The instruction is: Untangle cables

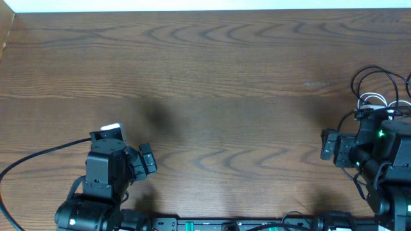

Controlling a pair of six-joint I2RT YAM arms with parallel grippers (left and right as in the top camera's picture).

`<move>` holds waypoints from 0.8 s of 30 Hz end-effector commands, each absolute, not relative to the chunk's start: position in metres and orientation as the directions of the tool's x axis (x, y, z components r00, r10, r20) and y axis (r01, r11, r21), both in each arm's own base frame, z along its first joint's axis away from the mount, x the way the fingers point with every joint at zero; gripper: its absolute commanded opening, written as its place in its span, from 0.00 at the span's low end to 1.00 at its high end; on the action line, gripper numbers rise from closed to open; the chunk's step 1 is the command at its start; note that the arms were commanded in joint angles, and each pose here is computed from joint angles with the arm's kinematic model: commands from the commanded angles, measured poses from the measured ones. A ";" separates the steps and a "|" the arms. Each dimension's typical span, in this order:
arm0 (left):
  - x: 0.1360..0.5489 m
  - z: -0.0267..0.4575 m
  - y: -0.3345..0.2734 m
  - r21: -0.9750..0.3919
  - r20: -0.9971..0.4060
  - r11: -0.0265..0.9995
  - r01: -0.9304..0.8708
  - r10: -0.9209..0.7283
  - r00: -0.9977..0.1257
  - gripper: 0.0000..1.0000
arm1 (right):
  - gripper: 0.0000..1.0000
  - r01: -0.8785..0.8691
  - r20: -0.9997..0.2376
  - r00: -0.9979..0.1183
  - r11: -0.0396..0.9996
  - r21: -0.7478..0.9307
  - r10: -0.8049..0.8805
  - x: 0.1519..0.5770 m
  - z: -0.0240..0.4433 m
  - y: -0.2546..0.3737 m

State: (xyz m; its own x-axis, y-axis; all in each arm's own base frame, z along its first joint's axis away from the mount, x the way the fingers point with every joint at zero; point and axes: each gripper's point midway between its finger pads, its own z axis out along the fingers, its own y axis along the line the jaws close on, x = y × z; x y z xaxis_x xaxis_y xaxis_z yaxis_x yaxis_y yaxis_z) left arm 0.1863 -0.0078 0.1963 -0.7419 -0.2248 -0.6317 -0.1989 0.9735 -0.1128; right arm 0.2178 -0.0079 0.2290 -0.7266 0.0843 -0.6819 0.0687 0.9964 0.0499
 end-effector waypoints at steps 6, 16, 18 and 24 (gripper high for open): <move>0.186 0.195 -0.005 -0.104 -0.631 0.972 -0.211 -0.228 -0.741 0.98 | 0.99 0.058 -0.871 -0.489 0.998 0.034 0.058 0.231 0.276 -0.011; 0.186 0.195 -0.006 -0.104 -0.631 0.972 -0.211 -0.228 -0.741 0.98 | 0.99 0.039 -0.994 0.111 0.999 0.026 0.022 0.227 0.331 -0.010; 0.186 0.195 -0.005 -0.104 -0.631 0.972 -0.211 -0.228 -0.741 0.98 | 0.99 0.037 -0.985 0.173 0.999 0.025 0.018 0.227 0.328 -0.010; 0.186 0.195 -0.005 -0.104 -0.631 0.972 -0.211 -0.228 -0.741 0.98 | 0.99 0.051 -0.964 0.265 0.998 0.023 0.008 0.230 0.294 -0.013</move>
State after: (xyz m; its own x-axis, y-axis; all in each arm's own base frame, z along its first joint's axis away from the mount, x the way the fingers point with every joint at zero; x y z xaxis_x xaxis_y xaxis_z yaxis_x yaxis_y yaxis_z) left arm 0.1861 -0.0077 0.1958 -0.7430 -0.2245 -0.6305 -0.1993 0.9735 -0.1118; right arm 0.2293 -0.0108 0.3117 0.2473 0.0215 -0.9687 0.0343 0.9989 0.0309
